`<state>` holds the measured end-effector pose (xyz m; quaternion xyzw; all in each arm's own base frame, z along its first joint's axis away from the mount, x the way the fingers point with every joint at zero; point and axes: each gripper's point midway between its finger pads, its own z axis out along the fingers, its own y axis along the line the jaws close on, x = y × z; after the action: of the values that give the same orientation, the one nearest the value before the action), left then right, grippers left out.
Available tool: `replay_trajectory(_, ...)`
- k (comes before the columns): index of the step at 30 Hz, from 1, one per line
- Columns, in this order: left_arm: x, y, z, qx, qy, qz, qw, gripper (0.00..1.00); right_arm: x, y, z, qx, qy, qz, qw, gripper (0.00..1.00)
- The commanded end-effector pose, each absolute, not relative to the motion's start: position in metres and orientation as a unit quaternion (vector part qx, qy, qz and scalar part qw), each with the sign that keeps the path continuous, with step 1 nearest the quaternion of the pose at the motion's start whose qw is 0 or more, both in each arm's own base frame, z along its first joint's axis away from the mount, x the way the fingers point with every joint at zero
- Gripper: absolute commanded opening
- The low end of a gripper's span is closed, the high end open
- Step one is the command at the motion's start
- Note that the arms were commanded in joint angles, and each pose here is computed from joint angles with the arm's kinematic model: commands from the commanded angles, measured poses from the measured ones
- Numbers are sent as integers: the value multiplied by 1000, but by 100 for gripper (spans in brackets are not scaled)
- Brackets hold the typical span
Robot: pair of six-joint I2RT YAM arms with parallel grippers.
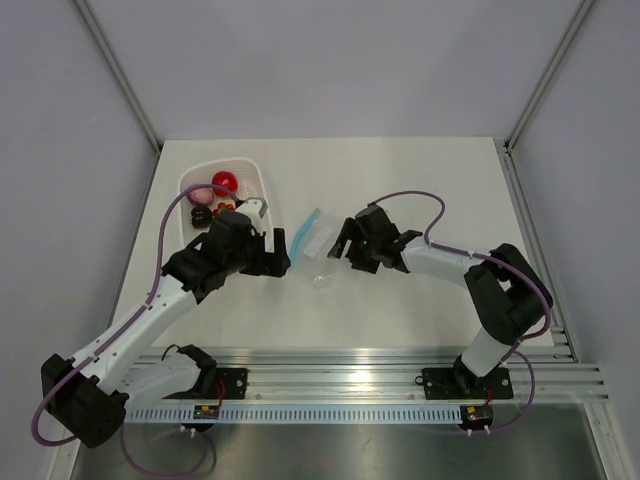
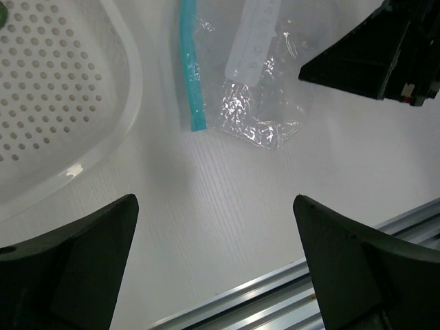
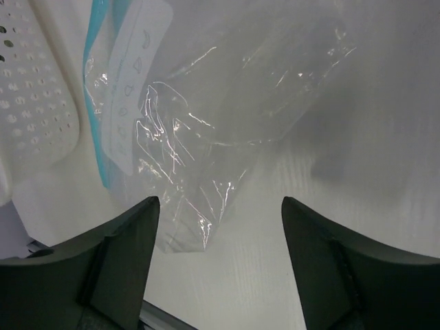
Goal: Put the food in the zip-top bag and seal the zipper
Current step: Pick up the zipper food storage bag at the center of the board.
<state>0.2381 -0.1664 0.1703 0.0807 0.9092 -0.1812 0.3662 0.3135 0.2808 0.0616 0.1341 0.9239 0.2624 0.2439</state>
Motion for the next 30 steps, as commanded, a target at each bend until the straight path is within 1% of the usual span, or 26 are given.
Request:
replay_trajectory(1, 246, -163, 189, 80, 903, -166, 388, 99, 309, 311, 61, 151, 906, 331, 215, 76)
replay_trajectory(3, 244, -167, 194, 86, 899, -181, 390, 99, 314, 317, 58, 155, 905, 336, 212, 65)
replay_trajectory(5, 241, -170, 197, 90, 896, -193, 389, 99, 318, 317, 61, 154, 905, 331, 221, 42)
replay_trajectory(7, 239, -169, 197, 89, 897, -192, 387, 99, 322, 316, 74, 141, 901, 333, 239, 27)
replay_trajectory(8, 238, -168, 196, 89, 898, -191, 385, 99, 321, 311, 75, 128, 906, 320, 245, 11)
replay_trajectory(9, 238, -168, 196, 88, 898, -193, 386, 99, 322, 309, 87, 123, 903, 321, 258, 1)
replay_trajectory(14, 226, -190, 200, 115, 891, -251, 359, 99, 314, 291, 110, 51, 904, 304, 296, 0)
replay_trajectory(16, 223, -195, 200, 119, 891, -265, 350, 99, 303, 285, 122, 24, 899, 311, 308, 0)
replay_trajectory(19, 225, -198, 204, 116, 886, -275, 357, 99, 281, 276, 135, -25, 888, 332, 317, 0)
replay_trajectory(20, 225, -199, 205, 114, 885, -278, 356, 99, 272, 275, 150, -49, 876, 350, 328, 0)
replay_trajectory(22, 224, -206, 209, 114, 878, -302, 354, 98, 259, 269, 149, -65, 872, 357, 327, 0)
replay_trajectory(26, 228, -219, 207, 99, 871, -348, 331, 98, 236, 263, 164, -95, 851, 388, 341, 0)
replay_trajectory(30, 231, -235, 193, 70, 863, -410, 286, 98, 226, 262, 170, -109, 842, 403, 343, 0)
